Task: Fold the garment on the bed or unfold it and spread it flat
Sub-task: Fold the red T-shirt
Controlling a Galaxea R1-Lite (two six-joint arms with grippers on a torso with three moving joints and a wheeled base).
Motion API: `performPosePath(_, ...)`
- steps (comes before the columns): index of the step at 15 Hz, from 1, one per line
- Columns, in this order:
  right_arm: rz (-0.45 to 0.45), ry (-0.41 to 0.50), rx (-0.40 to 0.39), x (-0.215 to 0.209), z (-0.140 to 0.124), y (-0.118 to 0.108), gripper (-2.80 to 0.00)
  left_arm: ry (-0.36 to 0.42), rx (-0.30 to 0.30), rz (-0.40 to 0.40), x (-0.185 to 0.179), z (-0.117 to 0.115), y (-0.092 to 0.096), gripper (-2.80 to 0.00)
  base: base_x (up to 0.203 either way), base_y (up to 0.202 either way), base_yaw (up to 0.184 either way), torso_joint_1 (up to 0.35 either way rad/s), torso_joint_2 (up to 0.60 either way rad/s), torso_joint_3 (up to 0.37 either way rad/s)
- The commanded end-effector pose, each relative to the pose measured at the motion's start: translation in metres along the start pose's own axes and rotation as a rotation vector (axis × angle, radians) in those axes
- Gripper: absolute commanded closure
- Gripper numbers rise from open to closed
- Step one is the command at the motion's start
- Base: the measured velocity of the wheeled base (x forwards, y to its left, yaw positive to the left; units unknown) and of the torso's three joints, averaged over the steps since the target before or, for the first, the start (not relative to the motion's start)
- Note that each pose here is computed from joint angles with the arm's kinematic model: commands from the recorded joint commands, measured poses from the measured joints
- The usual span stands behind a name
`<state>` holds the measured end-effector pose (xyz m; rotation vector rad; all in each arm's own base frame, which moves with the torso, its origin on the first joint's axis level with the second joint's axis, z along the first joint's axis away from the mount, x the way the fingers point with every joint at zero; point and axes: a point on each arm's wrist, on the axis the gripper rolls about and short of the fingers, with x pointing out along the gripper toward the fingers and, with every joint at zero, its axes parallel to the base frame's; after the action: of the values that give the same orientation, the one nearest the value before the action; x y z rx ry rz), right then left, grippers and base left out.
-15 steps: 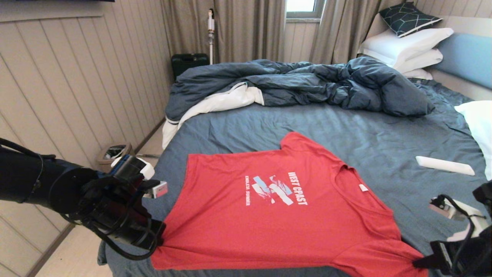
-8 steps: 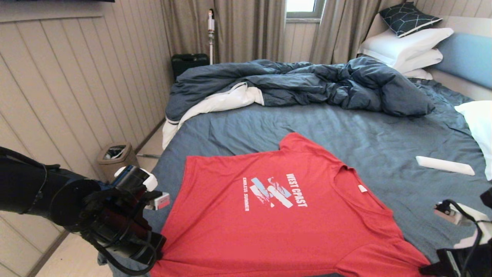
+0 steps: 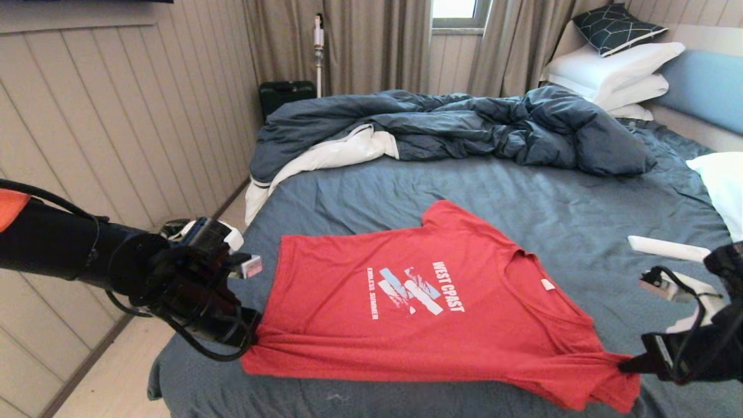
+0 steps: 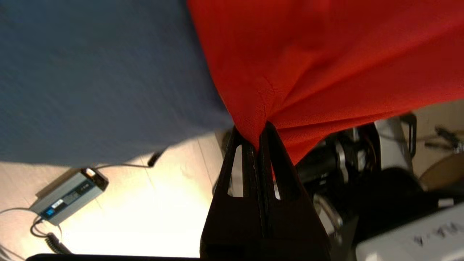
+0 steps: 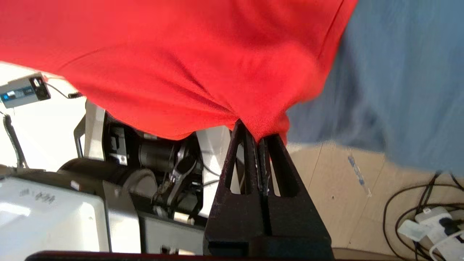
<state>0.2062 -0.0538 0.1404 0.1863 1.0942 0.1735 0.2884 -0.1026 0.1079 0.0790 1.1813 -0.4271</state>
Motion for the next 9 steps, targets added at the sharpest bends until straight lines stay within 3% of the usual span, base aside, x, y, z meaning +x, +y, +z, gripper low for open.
performPosePath(1,0.017,0.056,0.018,0.022,0.017,-0.011,0.00,-0.003,-0.024,0.010,0.010,0.013,0.011,0.00,0.000,0.000,0.000,0.000,0.00,0.000)
performPosePath(4,0.030,0.078,0.012,0.046,0.043,-0.019,0.00,0.017,-0.041,0.017,0.034,0.028,0.025,0.00,0.000,0.000,0.000,0.000,0.00,0.000)
performPosePath(9,0.048,0.089,-0.017,0.075,0.074,-0.019,0.00,0.033,-0.047,0.016,0.063,0.044,0.032,0.00,0.000,0.000,0.000,0.000,0.00,0.000)
